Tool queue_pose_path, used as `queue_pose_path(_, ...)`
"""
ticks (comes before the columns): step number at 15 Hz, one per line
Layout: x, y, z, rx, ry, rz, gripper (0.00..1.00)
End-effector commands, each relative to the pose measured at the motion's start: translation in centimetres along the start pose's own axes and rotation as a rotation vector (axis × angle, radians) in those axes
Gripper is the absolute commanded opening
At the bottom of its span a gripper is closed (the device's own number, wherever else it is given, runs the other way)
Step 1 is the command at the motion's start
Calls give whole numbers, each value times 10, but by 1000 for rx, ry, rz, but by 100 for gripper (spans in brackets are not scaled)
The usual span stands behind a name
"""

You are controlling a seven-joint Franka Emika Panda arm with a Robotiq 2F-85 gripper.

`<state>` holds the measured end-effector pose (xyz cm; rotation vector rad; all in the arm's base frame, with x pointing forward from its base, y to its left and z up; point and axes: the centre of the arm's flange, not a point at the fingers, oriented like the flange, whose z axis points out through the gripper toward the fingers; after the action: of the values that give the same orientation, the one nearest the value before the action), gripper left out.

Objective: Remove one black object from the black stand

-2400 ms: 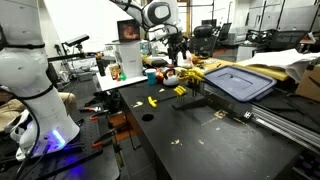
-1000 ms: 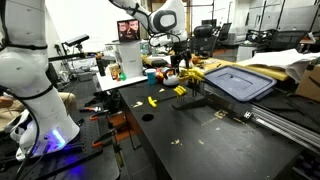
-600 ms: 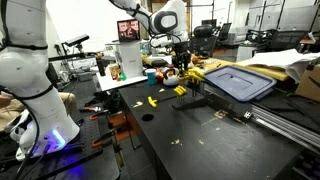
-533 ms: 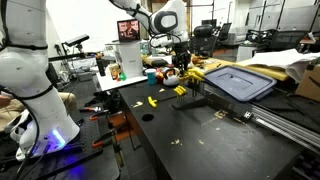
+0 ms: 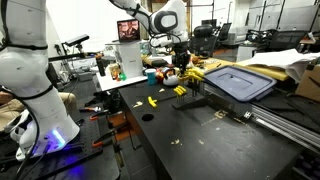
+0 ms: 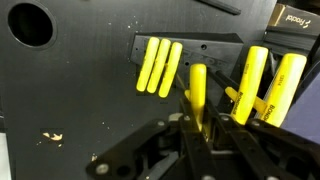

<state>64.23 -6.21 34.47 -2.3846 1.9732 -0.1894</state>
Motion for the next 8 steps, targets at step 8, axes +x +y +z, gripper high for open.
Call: queue_pose_path(8, -23, -10, -37, 1, -21, -51, 4)
